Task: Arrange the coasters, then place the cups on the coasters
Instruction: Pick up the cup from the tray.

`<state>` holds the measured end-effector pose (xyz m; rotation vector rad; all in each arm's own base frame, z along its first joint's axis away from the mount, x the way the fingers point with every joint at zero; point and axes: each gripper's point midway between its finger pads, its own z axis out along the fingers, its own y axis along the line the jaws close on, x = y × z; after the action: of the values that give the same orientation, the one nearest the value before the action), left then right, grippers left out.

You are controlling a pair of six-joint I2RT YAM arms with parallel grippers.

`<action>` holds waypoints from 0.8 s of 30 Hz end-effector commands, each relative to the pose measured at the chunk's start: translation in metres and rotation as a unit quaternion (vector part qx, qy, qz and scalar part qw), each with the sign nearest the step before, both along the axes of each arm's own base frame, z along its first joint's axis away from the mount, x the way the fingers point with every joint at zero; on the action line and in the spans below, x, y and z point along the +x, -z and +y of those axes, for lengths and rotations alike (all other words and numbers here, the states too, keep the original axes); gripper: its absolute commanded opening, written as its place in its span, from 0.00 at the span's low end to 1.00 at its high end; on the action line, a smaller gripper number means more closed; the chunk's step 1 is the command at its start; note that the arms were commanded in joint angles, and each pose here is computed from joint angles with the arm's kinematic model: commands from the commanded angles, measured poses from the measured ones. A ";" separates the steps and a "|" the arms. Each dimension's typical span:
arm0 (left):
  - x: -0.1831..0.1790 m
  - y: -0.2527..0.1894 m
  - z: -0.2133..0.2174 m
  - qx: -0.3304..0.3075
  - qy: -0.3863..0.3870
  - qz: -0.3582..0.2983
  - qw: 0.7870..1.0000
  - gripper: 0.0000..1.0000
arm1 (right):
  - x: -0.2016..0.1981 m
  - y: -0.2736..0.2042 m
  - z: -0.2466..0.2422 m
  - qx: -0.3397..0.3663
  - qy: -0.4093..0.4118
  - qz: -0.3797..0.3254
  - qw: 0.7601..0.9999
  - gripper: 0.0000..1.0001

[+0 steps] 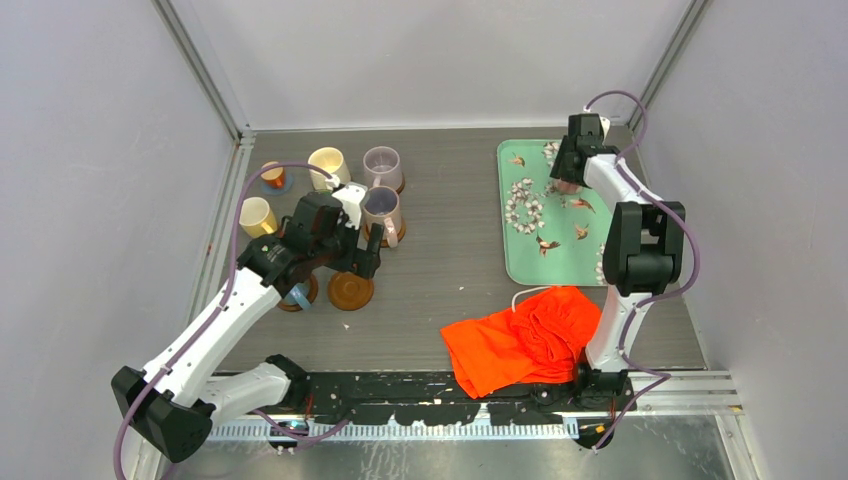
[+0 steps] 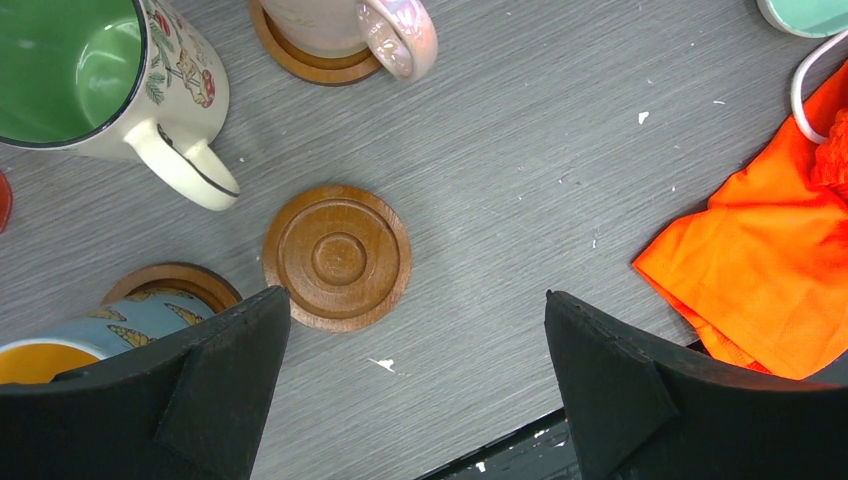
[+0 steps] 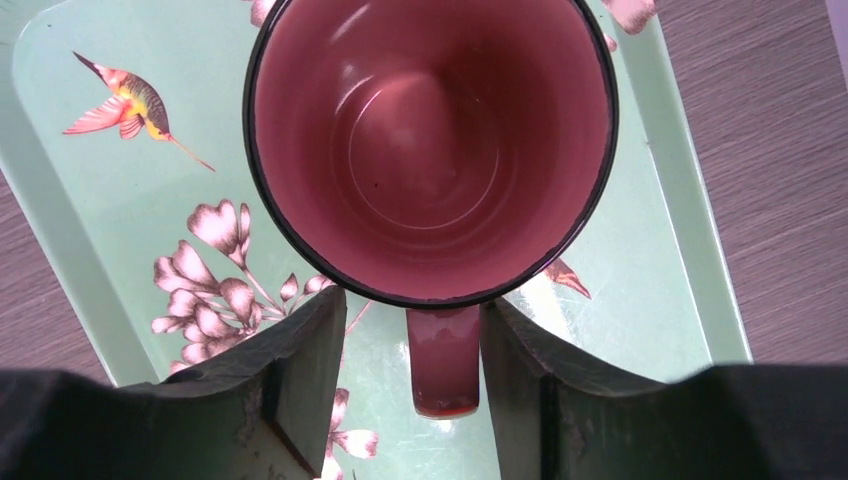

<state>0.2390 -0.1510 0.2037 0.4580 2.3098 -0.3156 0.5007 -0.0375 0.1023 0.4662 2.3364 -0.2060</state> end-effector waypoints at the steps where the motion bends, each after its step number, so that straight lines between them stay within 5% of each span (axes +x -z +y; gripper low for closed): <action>1: 0.005 -0.011 -0.001 -0.008 0.001 -0.029 1.000 1.00 | 0.007 -0.017 0.002 0.002 -0.010 -0.013 1.000 0.54; 4: 0.005 -0.011 -0.001 -0.007 0.001 -0.028 1.000 1.00 | 0.005 -0.017 0.006 0.010 -0.014 -0.009 1.000 0.48; 21: 0.005 -0.010 -0.001 -0.005 0.001 -0.026 1.000 1.00 | 0.003 0.008 0.000 -0.002 -0.002 0.021 1.000 0.48; 24: 0.005 -0.010 -0.001 -0.005 0.001 -0.026 1.000 1.00 | 0.005 0.005 -0.001 -0.004 -0.002 0.020 1.000 0.39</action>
<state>0.2398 -0.1502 0.2035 0.4549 2.3083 -0.3081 0.4886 -0.0350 0.0718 0.4572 2.4469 -0.2174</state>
